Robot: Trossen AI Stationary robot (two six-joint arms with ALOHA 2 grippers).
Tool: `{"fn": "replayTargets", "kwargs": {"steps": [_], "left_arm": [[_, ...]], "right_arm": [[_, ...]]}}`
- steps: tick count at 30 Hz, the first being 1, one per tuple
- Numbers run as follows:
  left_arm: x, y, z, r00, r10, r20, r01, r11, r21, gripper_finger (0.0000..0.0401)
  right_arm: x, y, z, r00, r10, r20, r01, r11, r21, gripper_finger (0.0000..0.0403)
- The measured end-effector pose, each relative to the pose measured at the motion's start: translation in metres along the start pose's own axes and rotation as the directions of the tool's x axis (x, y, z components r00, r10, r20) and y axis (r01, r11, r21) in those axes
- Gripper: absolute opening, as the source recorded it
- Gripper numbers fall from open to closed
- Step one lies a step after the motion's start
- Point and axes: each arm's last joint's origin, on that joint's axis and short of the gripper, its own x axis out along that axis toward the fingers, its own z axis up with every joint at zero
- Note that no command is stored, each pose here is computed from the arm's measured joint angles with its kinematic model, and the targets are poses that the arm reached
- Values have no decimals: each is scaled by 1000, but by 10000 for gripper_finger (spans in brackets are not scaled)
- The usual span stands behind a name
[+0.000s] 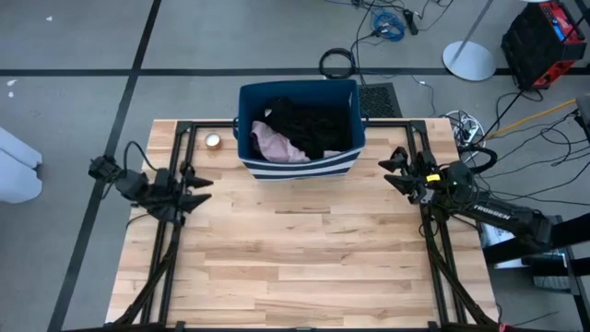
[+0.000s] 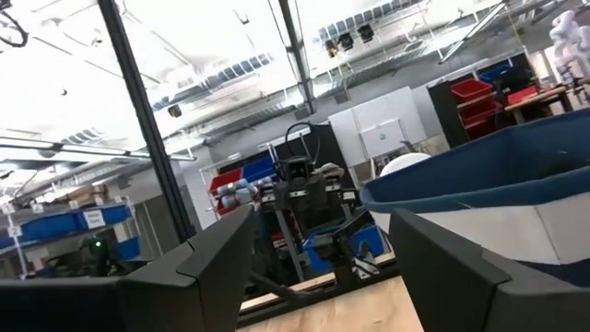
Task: Sort clothes
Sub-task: Return to Home Position
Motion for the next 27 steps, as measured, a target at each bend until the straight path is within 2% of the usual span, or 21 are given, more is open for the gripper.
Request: {"fn": "replayTargets", "kwargs": {"steps": [7, 14, 17, 27], "left_arm": [[3, -3, -19, 997, -77, 11, 77, 997, -5, 192], [5, -5, -40, 991, -133, -24, 131, 989, -68, 191], [4, -6, -46, 980, -192, -41, 188, 977, -98, 191], [4, -8, -60, 965, -256, -66, 247, 962, -115, 191]], "right_arm": [[4, 4, -6, 999, 20, -32, -20, 1000, -7, 240], [8, 0, -19, 991, -100, -88, 102, 995, 20, 240], [10, 0, -22, 988, -122, -94, 124, 992, 15, 240], [17, 2, -32, 982, -108, -157, 114, 993, 30, 240]]}}
